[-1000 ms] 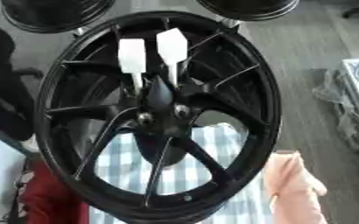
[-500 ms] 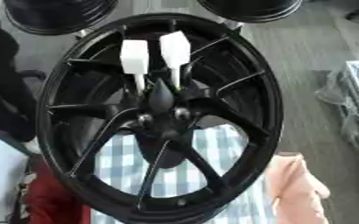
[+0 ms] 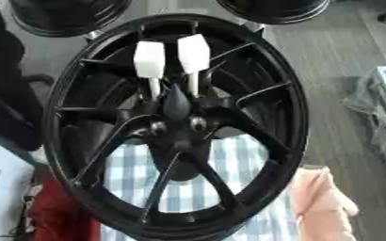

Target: Pull the pin out of the wheel hub.

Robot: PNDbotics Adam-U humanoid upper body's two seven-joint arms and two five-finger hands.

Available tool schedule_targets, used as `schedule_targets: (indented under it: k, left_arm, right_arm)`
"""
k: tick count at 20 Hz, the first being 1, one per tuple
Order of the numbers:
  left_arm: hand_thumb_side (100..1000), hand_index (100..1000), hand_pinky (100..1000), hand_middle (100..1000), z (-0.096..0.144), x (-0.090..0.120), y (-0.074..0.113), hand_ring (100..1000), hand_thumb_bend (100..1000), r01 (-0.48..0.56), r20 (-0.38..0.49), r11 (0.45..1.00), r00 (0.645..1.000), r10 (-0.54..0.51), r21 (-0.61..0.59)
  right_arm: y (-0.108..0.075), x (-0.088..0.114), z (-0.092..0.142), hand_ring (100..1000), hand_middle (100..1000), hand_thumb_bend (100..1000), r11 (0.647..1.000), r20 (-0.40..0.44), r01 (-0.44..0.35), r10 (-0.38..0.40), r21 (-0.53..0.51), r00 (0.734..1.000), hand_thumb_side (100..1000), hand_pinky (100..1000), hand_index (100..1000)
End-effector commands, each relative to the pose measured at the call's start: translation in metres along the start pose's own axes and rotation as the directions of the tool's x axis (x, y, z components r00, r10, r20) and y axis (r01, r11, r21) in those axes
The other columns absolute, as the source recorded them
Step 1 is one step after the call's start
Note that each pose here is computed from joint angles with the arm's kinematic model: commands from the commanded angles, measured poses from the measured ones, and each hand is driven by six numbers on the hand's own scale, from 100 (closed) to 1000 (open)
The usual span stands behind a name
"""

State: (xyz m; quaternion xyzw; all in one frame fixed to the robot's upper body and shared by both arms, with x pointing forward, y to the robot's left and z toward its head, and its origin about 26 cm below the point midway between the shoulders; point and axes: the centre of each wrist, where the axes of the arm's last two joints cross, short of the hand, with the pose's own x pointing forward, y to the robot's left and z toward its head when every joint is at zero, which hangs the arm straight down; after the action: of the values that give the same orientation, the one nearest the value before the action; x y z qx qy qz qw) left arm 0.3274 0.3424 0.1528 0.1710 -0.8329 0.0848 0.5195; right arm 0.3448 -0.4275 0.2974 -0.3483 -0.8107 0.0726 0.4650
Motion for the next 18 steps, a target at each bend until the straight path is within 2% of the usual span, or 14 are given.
schedule_targets:
  k: [1, 4, 9, 12, 13, 18]
  left_arm:
    - [609, 712, 734, 714, -0.004, 0.009, -0.001, 823, 277, -0.007, 0.031, 1.0, 0.999, 0.007, -0.012]
    - [609, 712, 734, 714, -0.004, 0.009, -0.003, 823, 276, -0.014, 0.03, 1.0, 0.999, 0.015, -0.013]
    - [608, 712, 733, 714, -0.004, 0.009, -0.005, 823, 276, -0.024, 0.029, 1.0, 0.999, 0.024, -0.014]
    - [608, 712, 733, 713, -0.004, 0.009, -0.005, 823, 277, -0.027, 0.03, 1.0, 0.999, 0.027, -0.013]
    - [607, 712, 733, 713, -0.004, 0.009, -0.005, 822, 276, -0.027, 0.03, 1.0, 0.999, 0.028, -0.013]
    - [607, 712, 733, 713, -0.004, 0.009, -0.006, 822, 276, -0.033, 0.033, 0.999, 0.999, 0.034, -0.011]
  right_arm:
    - [0.016, 0.014, -0.005, 758, 707, 100, 0.983, 0.073, 0.182, -0.184, 0.034, 0.98, 437, 772, 791]
    - [0.041, 0.016, -0.007, 744, 691, 100, 0.949, 0.088, 0.307, -0.313, 0.076, 0.946, 387, 766, 782]
    - [0.075, 0.014, -0.006, 725, 671, 100, 0.878, 0.065, 0.467, -0.474, 0.105, 0.878, 497, 760, 775]
    - [0.084, 0.011, -0.004, 727, 674, 100, 0.866, 0.051, 0.489, -0.496, 0.105, 0.867, 511, 762, 776]
    - [0.085, 0.01, -0.004, 732, 678, 100, 0.865, 0.048, 0.491, -0.497, 0.105, 0.866, 541, 766, 779]
    - [0.098, 0.0, 0.002, 735, 681, 100, 0.855, 0.017, 0.498, -0.506, 0.141, 0.863, 548, 769, 780]
